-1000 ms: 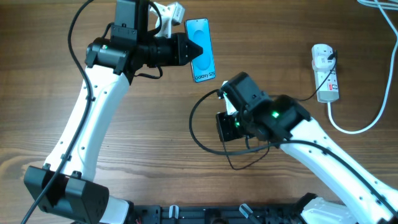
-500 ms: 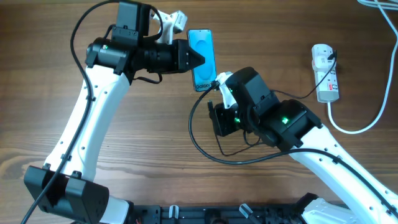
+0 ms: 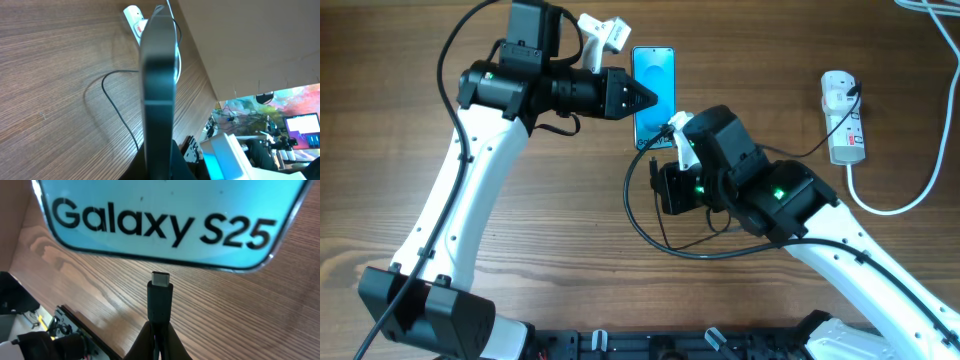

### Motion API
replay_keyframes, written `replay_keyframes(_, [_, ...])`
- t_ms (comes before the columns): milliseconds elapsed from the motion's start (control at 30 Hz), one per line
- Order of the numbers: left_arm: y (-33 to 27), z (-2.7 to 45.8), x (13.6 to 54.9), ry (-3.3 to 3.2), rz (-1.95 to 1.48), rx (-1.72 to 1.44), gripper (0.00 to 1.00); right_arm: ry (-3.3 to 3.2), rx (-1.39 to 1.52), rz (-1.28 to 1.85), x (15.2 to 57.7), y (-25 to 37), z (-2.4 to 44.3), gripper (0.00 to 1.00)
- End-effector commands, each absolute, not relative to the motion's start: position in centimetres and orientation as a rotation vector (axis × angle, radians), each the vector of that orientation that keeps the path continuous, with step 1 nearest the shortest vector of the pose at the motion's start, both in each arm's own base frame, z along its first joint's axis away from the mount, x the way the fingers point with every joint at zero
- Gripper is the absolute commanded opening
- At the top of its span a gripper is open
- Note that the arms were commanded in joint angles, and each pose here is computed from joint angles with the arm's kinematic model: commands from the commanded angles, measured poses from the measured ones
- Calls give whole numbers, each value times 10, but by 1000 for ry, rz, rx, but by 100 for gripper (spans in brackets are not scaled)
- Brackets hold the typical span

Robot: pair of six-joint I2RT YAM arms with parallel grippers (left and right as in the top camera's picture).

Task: Plug charger to phone and switch on socket
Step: 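Bring the USB-C plug up to the phone's bottom port, then push the USB-C plug into the phone's port with the right gripper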

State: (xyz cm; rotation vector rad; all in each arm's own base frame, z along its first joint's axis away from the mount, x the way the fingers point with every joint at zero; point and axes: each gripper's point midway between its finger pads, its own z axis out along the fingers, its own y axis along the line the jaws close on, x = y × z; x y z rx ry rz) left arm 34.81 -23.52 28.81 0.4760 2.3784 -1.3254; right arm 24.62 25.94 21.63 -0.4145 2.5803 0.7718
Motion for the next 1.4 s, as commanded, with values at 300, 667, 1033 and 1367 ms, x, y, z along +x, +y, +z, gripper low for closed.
replay_keyframes(300, [-236, 304, 341, 2305, -1414, 530, 4, 2489, -399, 830, 248, 261, 246, 4])
replay_keyframes(667, [-234, 301, 345, 2310, -1370, 527, 4, 2497, -431, 808, 246, 259, 243, 4])
replay_keyframes(1033, [-233, 301, 346, 2312, -1367, 525, 4, 2460, -409, 773, 256, 257, 247, 4])
replay_keyframes(1367, [-232, 299, 347, 2319, -1350, 518, 4, 2446, -402, 762, 259, 257, 248, 4])
